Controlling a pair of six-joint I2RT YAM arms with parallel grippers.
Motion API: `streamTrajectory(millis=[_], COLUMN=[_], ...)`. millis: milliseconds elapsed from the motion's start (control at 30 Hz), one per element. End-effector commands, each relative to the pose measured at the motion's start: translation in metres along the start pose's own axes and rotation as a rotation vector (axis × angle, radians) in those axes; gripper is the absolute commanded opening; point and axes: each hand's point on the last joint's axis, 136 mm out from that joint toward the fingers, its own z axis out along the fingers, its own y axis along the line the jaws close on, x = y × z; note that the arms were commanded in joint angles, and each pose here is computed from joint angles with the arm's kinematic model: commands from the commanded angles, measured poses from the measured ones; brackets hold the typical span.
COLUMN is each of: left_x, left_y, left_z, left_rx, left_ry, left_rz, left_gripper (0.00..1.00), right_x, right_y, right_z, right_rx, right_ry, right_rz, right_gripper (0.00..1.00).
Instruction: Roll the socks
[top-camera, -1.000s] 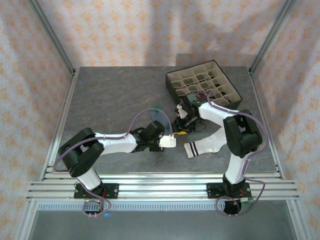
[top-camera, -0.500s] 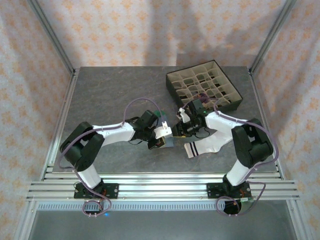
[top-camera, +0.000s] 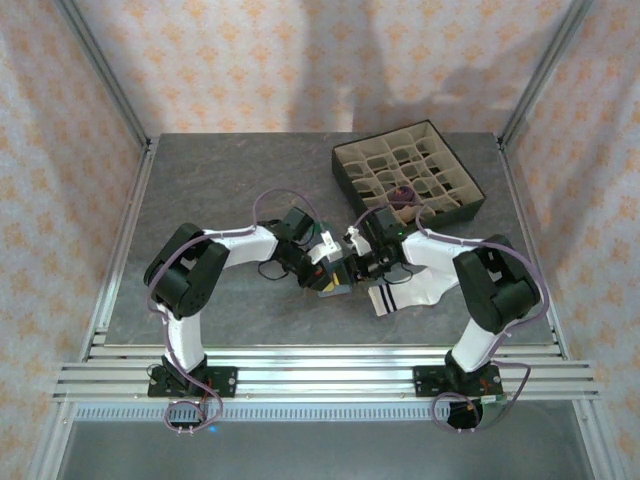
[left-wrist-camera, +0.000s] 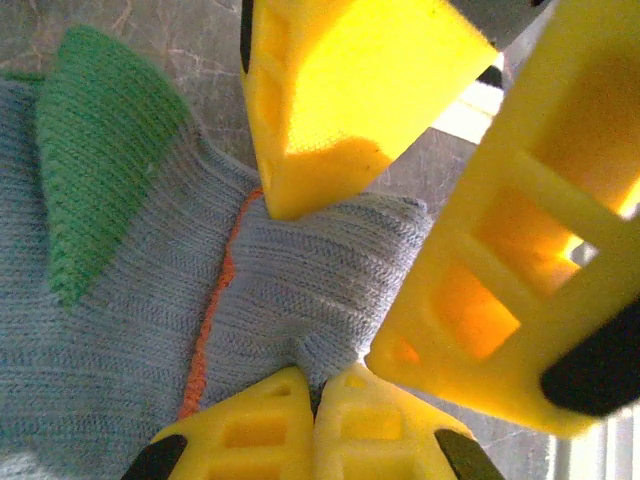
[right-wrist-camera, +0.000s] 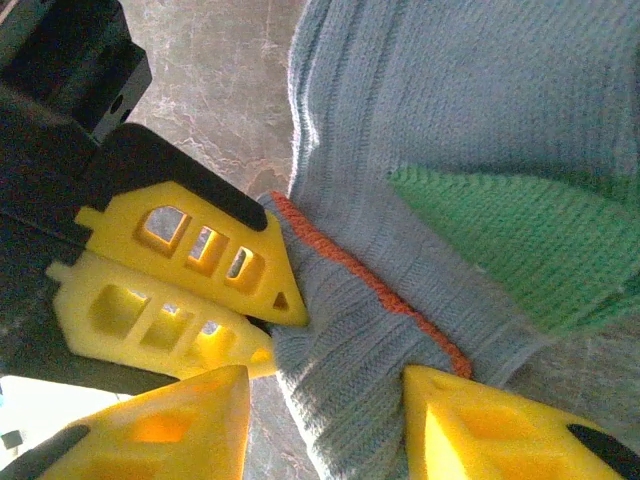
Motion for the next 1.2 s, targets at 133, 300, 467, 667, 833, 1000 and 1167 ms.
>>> streamTrajectory(millis=[133,300,467,667,833,1000,1167], left_x=[0.014,0.017,0.004,-0.002,-0.009,-0.016,-0.015], left_y=[0.018,0.024,0.016,-0.006,-0.027,-0.025,-0.017], left_z=[0.006,0.004,-0.025,-0.063,-0.070,-0.062,-0.038], left_rx=[0.008,-0.053,-0.187,-0.414,-0.763,-0.914,-0.902], left_ry=[-0.007,-0.035,-0.164,-0.271,-0.228,-0.141,-0.054], left_rz=[-0.153,-0.119,0.036,0.338,0.719,0.858,0.910], left_gripper=[0.00,0.06,0.23,0.30,0.40,0.39,0.40], right_x=[0.013,0.013,0.016,0.020,0.021,0.021,0.021], right_y=[-0.017,-0.046,-0.067,-0.072,-0.073,-0.071,-0.070], right_z=[0.014,0.017,0.017,0.014,0.013,0.015,0.015], right_rx=[0.076,0.244,0.357,0.403,0.411,0.399,0.389], right_ry=[0.049,0.104,0.169,0.207,0.234,0.253,0.260], right_rz=[-0.031,0.075,0.183,0.228,0.240,0.246,0.251], right_gripper=[0.42,0.21,0.06,0.03,0.03,0.03,0.03])
